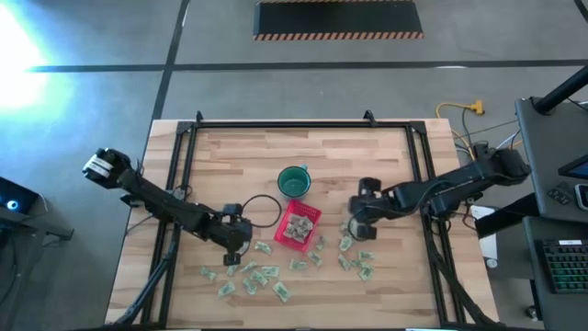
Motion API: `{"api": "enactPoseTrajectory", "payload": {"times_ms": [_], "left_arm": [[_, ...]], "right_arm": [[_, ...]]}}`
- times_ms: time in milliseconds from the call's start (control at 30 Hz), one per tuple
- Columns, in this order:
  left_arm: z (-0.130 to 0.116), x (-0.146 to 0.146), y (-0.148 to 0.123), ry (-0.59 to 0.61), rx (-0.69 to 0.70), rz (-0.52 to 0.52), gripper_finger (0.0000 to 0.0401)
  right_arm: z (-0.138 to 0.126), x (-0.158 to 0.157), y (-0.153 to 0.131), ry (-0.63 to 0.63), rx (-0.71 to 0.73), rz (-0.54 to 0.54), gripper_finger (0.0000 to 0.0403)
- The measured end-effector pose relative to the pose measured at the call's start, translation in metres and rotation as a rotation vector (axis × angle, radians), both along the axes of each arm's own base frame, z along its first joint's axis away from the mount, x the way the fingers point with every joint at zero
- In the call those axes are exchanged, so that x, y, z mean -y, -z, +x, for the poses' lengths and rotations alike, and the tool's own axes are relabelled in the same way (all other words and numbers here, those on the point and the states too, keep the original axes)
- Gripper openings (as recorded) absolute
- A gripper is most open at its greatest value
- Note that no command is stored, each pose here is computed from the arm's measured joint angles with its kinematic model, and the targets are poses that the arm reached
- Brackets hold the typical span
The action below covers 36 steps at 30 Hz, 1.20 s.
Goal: Pick and place items into bin
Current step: Put the light green stevia packet into the red bin
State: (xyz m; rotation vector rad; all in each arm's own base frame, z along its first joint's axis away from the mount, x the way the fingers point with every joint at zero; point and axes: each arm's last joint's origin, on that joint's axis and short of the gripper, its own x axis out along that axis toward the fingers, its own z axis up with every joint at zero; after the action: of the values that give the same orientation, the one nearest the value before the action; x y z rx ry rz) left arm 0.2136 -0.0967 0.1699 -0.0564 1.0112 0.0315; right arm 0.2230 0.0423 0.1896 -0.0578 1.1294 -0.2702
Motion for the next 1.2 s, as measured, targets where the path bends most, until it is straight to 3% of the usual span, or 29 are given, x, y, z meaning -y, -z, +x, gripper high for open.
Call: {"api": "enactPoseTrajectory", "payload": {"times_ms": [167,467,633,933,1200], "left_arm": [[0.004,-0.002,-0.006,0.002,0.046,0.121,0.0],[0.027,0.005,-0.029,0.14,0.362,0.299,0.0],[0.037,0.006,-0.04,0.166,0.508,0.327,0.0],[0.063,-0.006,-0.015,0.133,0.48,0.388,0.0],[0.08,-0.007,-0.008,0.144,0.451,0.4,0.0]], "right_arm": [[-0.015,-0.004,-0.002,0.004,0.034,0.012,0.0058],[-0.03,-0.005,0.004,0.034,0.104,0.058,0.0057],[-0.034,-0.004,0.015,0.034,0.106,0.059,0.0057],[-0.035,-0.004,0.024,0.028,0.124,0.073,0.0057],[-0.029,-0.008,0.026,-0.077,0.206,0.111,0.0056]]}}
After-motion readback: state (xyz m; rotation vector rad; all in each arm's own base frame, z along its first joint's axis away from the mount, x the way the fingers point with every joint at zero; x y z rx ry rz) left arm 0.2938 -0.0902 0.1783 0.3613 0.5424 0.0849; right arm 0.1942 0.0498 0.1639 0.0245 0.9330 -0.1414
